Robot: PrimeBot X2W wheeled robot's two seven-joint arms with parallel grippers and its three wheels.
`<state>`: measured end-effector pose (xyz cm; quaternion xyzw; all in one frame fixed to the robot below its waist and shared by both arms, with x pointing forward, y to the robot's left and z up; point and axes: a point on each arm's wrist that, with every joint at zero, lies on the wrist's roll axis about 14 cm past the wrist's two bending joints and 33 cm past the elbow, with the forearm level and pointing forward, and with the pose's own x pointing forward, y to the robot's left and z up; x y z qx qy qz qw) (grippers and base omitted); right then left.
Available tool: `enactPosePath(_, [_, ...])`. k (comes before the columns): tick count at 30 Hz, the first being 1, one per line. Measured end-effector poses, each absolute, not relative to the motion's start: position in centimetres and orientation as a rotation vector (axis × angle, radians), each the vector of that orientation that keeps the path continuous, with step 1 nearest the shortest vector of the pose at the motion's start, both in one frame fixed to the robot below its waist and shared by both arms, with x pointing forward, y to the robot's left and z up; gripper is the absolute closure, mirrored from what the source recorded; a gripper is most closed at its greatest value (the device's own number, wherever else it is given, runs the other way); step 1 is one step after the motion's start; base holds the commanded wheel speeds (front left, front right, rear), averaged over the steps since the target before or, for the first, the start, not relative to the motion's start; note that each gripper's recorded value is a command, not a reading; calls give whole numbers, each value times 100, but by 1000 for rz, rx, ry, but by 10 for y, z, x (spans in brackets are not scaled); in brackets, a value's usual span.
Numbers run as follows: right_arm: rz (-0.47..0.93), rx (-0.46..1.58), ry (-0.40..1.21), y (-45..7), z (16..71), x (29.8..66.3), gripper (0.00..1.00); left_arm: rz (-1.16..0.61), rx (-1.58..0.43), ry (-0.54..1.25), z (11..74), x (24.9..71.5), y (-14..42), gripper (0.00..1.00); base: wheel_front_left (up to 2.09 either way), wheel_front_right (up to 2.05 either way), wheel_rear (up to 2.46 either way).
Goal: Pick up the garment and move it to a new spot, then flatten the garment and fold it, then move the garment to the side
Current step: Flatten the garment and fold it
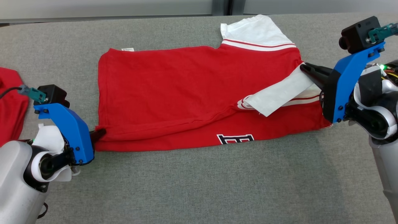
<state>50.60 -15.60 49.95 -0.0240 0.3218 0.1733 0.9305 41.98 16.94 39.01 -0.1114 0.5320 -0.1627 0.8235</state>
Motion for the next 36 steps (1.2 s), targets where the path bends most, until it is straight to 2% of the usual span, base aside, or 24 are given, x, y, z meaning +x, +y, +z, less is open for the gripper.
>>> enactPosePath(2, [357,-47,667,-155,494,508,100,-341,-244,1141,387,420,169,100,0,0,0])
enactPosePath(3, [361,-39,665,-154,492,509,95,-340,-249,1139,386,420,169,100,0,0,0])
enactPosePath(4, [367,-28,665,-152,490,509,0,-338,-259,1132,386,421,168,63,0,0,0])
enactPosePath(5, [373,-24,670,-150,489,510,0,-344,-269,1123,387,422,167,0,0,0,0])
enactPosePath(11, [399,-6,611,-140,495,515,0,-325,-313,1038,398,431,169,0,0,0,0])
enactPosePath(16, [393,-3,512,-139,515,519,0,-261,-289,848,420,448,188,0,0,0,0])
enactPosePath(21, [336,6,561,-157,499,498,0,-193,-337,720,415,430,186,0,0,0,0])
enactPosePath(25, [256,0,573,-177,489,481,0,-117,-293,633,409,414,189,0,0,0,0])
enactPosePath(32, [124,-7,643,-192,458,448,0,-110,-160,655,381,385,169,0,0,0,0])
enactPosePath(36, [63,4,698,-194,438,432,0,-87,-113,645,378,391,169,0,0,0,0])
